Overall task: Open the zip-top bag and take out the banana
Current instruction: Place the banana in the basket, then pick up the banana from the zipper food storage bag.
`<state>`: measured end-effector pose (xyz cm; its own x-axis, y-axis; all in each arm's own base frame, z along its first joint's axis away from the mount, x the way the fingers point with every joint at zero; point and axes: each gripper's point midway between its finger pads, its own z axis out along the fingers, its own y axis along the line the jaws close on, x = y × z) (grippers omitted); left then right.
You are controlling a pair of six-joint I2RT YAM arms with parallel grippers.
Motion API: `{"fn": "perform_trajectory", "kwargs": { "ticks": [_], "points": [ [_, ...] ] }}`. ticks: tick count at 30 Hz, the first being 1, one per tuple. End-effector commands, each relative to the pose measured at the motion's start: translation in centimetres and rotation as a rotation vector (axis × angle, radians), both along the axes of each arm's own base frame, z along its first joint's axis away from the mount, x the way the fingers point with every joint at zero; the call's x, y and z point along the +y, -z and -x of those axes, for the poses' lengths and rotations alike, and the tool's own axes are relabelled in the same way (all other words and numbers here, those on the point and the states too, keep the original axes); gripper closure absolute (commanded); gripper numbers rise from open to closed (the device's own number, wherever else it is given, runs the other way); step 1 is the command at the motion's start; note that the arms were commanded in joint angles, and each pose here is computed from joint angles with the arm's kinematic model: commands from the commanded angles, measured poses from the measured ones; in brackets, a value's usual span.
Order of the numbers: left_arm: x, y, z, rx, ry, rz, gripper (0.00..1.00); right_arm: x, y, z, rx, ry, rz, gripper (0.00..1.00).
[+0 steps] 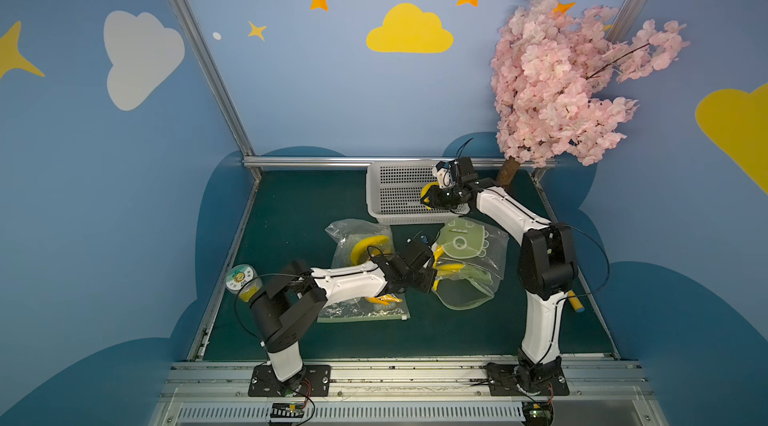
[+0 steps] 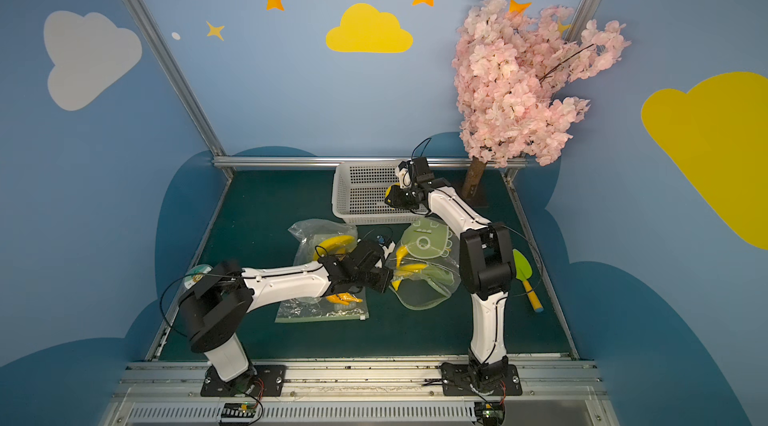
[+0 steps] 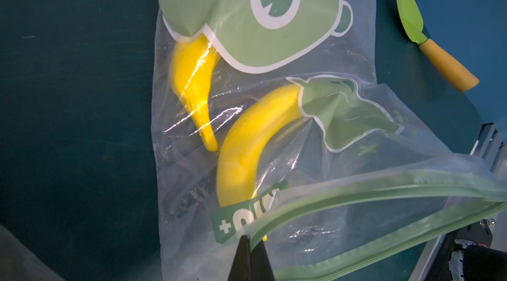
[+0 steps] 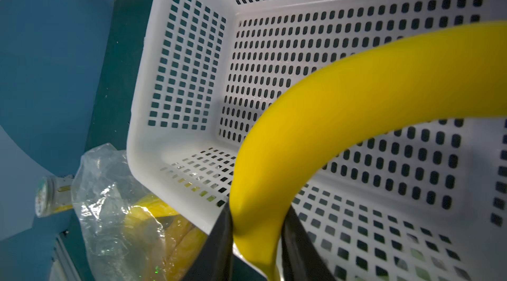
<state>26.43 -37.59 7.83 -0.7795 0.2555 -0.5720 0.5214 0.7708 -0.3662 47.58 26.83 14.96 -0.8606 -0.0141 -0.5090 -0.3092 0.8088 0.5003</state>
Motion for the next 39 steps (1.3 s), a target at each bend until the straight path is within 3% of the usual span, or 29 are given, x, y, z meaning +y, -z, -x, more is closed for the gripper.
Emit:
{"fn": "perform_trajectory", "kwargs": {
  "ticks": [1, 4, 7, 12, 16, 18, 23, 28, 30, 35, 39],
  "points": [
    [-0.1, -1.0, 0.0, -0.017, 0.01, 0.031, 0.97, -0.3, -2.2, 0.4, -0.025, 0.006, -0.011, 0.61],
    [0.1, -0.8, 0.2, -0.008, 0.008, 0.029, 0.97, -0.5, -4.0, 1.8, -0.049, 0.004, -0.031, 0.46],
    [0.4, -0.5, 0.3, -0.005, 0.0, 0.03, 0.97, -1.2, -6.2, 4.6, -0.099, 0.011, -0.023, 0.44],
    [0.2, -0.4, 0.2, -0.009, 0.001, 0.038, 0.97, -3.6, -8.3, 12.9, -0.179, 0.032, 0.043, 0.42],
    [-0.1, -0.4, -0.1, -0.013, -0.008, 0.053, 0.97, -4.8, -6.0, 21.0, -0.188, 0.017, 0.134, 0.44],
    [-0.3, -0.4, -0.1, -0.01, -0.01, 0.063, 0.97, -6.6, -3.6, 25.1, -0.133, 0.072, 0.184, 0.45],
    [-0.5, -0.5, 0.0, -0.006, -0.011, 0.087, 0.97, -8.8, 0.2, 31.2, -0.118, 0.179, 0.117, 0.55],
    [-0.7, -0.7, 0.0, -0.009, -0.007, 0.099, 0.97, -9.7, 3.1, 32.8, -0.133, 0.216, 0.157, 0.56],
    [-1.1, -0.6, 0.2, -0.017, 0.012, 0.115, 0.97, -10.3, 4.3, 32.5, -0.132, 0.268, 0.154, 0.56],
    [-1.3, 0.2, 0.5, -0.015, 0.022, 0.138, 0.97, -9.6, 5.0, 30.3, -0.276, 0.318, 0.029, 0.58],
    [-1.3, 0.1, 0.8, -0.021, 0.014, 0.165, 0.97, -9.0, 5.8, 29.8, -0.238, 0.287, 0.047, 0.59]
  ]
}}
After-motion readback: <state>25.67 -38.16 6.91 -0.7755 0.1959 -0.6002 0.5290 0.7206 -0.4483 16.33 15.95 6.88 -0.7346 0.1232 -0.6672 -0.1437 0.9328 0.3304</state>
